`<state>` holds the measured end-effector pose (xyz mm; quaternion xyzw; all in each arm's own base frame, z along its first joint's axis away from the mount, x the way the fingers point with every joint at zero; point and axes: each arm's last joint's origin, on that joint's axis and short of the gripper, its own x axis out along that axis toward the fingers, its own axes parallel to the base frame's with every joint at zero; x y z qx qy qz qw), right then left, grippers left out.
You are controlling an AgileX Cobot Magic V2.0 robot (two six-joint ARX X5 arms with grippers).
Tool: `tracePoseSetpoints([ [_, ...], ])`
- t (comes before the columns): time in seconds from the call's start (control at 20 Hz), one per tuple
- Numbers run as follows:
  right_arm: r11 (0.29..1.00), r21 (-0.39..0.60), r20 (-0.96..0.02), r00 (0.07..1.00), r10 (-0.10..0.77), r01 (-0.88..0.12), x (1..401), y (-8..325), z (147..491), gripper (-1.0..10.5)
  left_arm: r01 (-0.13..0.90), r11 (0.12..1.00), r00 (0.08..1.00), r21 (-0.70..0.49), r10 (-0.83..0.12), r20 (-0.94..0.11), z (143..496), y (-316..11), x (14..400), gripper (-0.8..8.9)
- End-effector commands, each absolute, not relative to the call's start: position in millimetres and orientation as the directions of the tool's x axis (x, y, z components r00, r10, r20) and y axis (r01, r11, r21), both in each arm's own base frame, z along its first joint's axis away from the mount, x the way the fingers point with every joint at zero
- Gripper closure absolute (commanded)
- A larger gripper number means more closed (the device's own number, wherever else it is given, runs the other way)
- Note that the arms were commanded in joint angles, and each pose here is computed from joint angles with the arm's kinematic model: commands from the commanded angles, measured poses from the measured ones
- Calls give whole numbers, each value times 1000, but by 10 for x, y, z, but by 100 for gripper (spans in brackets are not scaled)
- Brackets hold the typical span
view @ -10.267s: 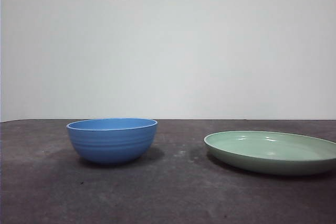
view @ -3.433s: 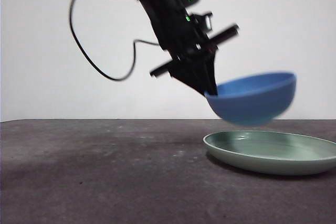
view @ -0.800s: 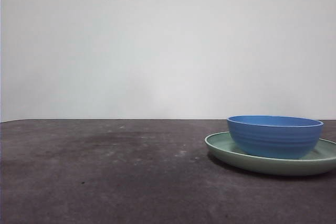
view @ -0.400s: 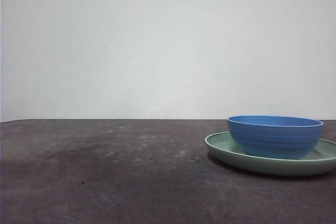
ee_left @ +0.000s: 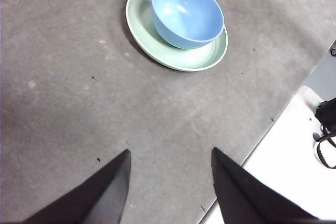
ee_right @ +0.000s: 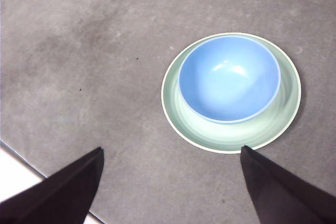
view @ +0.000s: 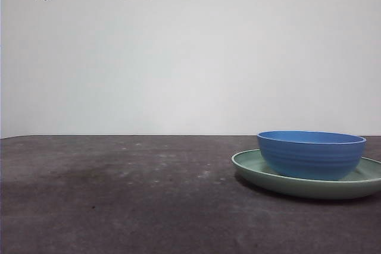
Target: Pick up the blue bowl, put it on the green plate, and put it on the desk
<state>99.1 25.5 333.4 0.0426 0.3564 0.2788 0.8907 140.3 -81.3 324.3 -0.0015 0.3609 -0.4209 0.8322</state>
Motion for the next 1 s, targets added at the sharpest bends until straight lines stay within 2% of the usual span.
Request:
tracePoseSetpoints([
  [0.05, 845, 287, -606, 598, 525, -451, 997, 258, 3377, 529, 720, 630, 384, -291, -711, -589, 3266, -828, 1415, 564],
  [0.15, 869, 287, -618, 615, 489, -403, 1004, 248, 3373, 530, 720, 630, 384, -291, -711, -589, 3266, -828, 1415, 564],
  [0.3, 928, 250, -656, 657, 372, -277, 1038, 217, 3354, 530, 720, 630, 384, -291, -711, -589, 3266, -828, 1415, 564],
  [0.5, 966, 207, -698, 668, 258, -157, 1153, 182, 3311, 530, 719, 630, 384, -292, -711, -589, 3266, -828, 1415, 564],
  [1.0, 964, 259, -759, 606, 239, -56, 1792, 28, 3042, 530, 719, 630, 383, -292, -710, -590, 3265, -828, 1414, 564],
])
